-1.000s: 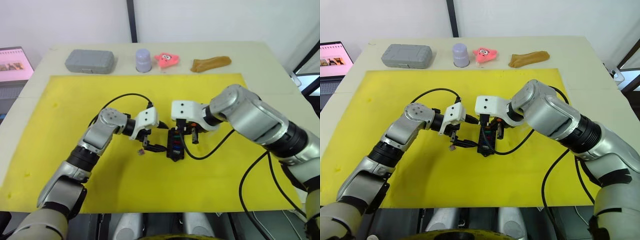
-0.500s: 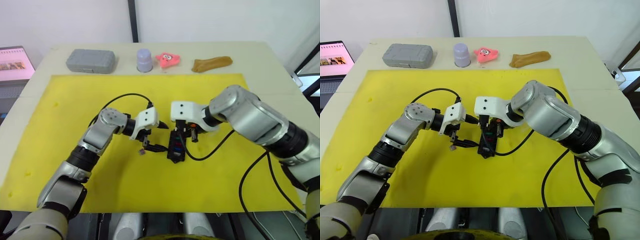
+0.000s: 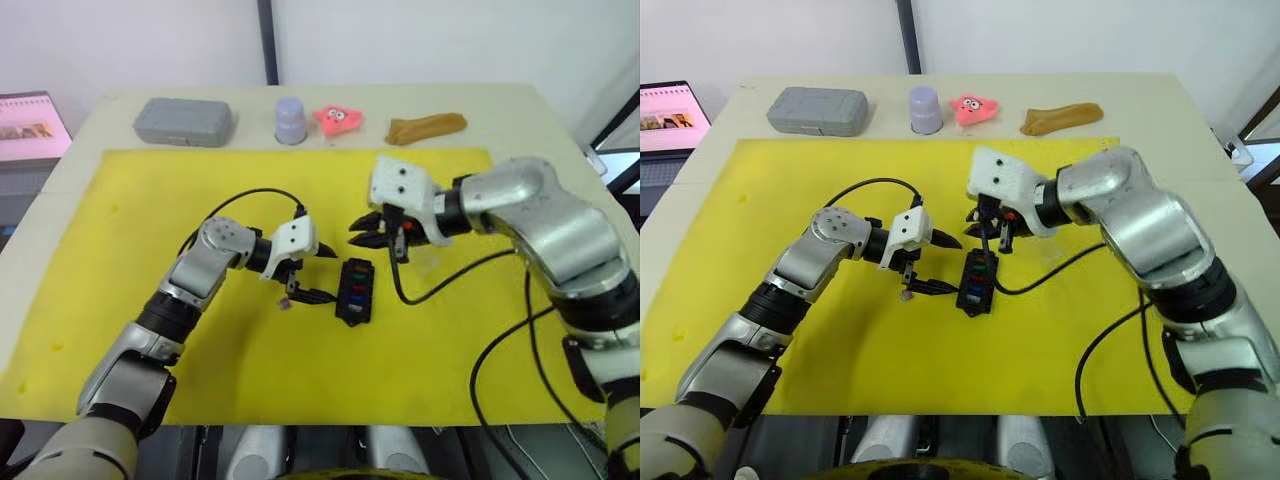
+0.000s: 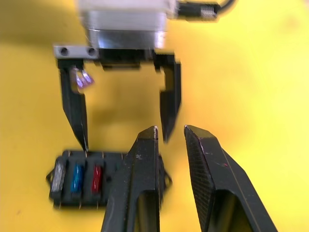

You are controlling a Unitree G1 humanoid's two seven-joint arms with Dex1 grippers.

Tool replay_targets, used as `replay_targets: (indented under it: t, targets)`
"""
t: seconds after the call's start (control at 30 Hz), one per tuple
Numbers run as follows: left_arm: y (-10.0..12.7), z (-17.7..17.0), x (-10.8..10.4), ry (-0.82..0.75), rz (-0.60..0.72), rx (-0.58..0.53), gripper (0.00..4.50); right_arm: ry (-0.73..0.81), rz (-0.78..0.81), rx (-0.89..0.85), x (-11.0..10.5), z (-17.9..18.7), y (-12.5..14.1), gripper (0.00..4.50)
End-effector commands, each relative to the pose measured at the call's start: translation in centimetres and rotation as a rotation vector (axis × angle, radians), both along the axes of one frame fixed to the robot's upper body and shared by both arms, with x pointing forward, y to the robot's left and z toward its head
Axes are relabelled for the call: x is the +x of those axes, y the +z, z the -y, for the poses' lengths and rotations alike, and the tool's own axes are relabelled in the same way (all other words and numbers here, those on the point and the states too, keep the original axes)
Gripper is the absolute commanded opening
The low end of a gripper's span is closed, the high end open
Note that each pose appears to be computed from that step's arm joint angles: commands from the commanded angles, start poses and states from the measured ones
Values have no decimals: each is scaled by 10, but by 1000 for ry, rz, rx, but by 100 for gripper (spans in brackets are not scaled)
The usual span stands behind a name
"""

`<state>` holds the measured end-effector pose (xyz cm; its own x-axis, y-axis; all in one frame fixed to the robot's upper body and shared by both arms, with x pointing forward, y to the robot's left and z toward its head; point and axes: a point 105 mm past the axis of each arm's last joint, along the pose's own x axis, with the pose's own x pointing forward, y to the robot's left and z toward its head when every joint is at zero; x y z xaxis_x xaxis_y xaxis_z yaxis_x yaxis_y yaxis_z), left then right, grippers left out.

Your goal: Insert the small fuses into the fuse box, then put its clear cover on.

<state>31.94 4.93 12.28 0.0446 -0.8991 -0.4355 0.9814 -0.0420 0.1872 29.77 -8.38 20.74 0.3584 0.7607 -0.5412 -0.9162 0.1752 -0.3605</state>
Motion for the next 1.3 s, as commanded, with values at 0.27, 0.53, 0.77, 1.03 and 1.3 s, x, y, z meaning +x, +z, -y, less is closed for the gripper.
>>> replay_targets:
  t: [0.27,0.53,0.77,1.03,1.3]
  targets:
    - [10,-1,1,-7,30,-14,450,-48,-35,216,-9,13,-13,4]
    - [11,-1,1,-10,30,-12,450,-80,-69,240,-9,13,-34,4]
    - [12,0,1,-12,31,-10,450,-93,-84,262,-10,16,-39,4]
    - [13,1,0,-16,30,-13,450,-107,-102,242,-6,18,-50,4]
    - [13,1,-2,-23,28,-12,450,-116,-136,212,2,18,-65,4]
